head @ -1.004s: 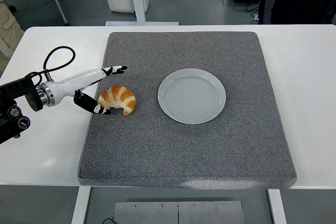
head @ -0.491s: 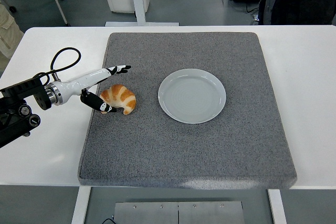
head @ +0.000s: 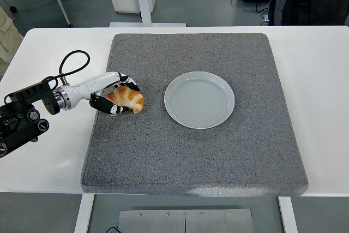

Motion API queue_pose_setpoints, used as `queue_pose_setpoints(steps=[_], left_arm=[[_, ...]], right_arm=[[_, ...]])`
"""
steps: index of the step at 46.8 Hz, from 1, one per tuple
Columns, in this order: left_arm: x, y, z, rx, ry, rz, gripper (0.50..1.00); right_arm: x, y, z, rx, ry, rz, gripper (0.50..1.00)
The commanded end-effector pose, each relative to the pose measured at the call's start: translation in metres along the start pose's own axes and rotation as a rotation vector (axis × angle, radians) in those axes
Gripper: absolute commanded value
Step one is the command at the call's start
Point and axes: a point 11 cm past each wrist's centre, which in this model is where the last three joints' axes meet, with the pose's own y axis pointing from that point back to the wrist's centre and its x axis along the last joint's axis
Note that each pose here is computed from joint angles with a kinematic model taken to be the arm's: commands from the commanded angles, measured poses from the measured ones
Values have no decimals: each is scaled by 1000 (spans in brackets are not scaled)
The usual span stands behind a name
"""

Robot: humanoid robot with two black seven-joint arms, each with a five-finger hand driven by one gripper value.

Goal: Place the bread on the plate

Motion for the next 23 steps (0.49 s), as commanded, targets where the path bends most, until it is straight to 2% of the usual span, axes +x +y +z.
queue_pose_setpoints(steps=[1,10,23], left_arm=[[1,0,1,-10,-2,0,500],[3,-1,10,-66,-2,-4,500],[44,-3,24,-93,-59,48,500]], right_arm=[[0,0,0,1,0,0,1000],[0,0,0,1,0,-1,1000],[0,0,1,-1,0,0,1000]])
